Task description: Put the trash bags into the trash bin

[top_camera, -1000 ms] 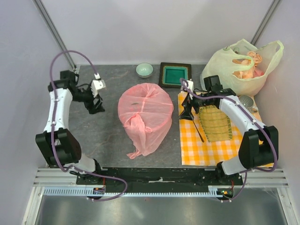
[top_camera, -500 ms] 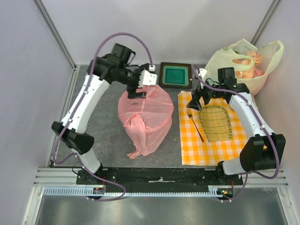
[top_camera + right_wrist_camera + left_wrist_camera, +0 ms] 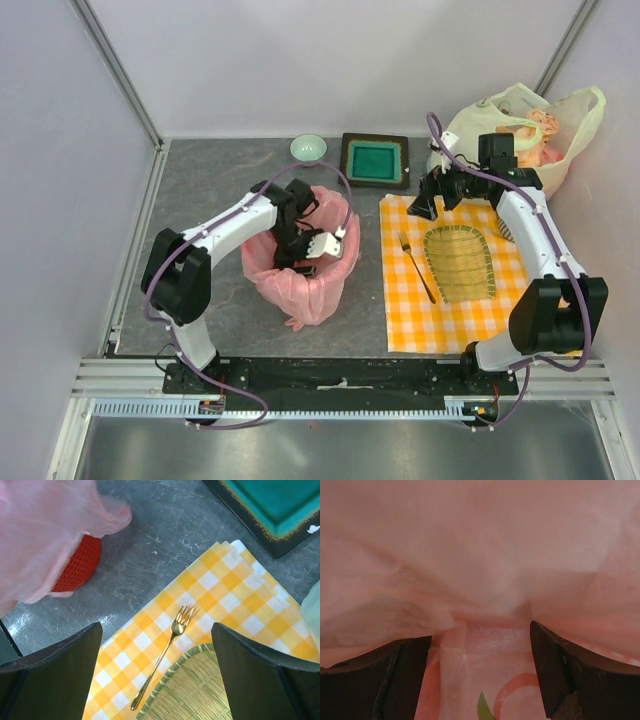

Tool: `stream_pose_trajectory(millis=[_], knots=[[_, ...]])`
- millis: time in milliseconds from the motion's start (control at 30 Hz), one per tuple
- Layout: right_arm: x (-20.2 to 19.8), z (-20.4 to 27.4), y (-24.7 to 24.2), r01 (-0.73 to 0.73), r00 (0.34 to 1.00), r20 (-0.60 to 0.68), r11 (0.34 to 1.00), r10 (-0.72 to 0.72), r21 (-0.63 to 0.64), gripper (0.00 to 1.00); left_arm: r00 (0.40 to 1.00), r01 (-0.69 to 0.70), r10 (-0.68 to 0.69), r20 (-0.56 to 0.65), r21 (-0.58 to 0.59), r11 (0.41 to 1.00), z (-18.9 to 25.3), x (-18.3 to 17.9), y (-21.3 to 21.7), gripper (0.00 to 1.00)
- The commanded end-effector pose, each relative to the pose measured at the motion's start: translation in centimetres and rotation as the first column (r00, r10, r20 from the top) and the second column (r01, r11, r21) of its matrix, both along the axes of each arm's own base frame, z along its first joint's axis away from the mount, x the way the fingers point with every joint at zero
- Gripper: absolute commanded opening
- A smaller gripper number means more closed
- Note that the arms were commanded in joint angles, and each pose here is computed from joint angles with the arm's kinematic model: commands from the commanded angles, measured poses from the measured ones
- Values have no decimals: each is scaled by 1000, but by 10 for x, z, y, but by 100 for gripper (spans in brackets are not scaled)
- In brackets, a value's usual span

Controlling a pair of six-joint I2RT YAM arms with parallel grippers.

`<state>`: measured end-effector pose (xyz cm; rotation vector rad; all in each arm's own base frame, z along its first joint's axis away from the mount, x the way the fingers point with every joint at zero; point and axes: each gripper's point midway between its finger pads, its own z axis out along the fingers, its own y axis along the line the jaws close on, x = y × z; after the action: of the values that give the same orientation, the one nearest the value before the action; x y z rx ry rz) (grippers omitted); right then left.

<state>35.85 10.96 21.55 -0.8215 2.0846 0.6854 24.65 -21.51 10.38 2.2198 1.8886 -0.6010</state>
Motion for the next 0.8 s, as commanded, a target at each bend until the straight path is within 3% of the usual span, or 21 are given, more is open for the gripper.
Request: stream_pose_trajectory(millis=[0, 167, 367, 533, 767], knots=[[14, 19, -1, 38, 998, 41, 999, -39, 8, 98, 995, -25, 18, 95, 69, 997, -42, 11, 18, 86], [4, 18, 2, 5, 998, 56, 1000, -6, 17, 98, 988, -59, 56, 145, 17, 998, -66, 40, -4, 87], [-12, 15, 1, -36, 997, 68, 998, 33, 45, 98, 981, -55, 50, 187, 19, 998, -79, 51, -5, 87], [-11, 19, -1, -30, 995, 92, 999, 27, 33, 98, 980, -36, 31, 198, 21, 999, -47, 38, 1, 87], [-17, 19, 4, -46, 996, 83, 997, 40, 69, 98, 967, -2, 9, 256, -30, 1000, 43, 37, -2, 87]])
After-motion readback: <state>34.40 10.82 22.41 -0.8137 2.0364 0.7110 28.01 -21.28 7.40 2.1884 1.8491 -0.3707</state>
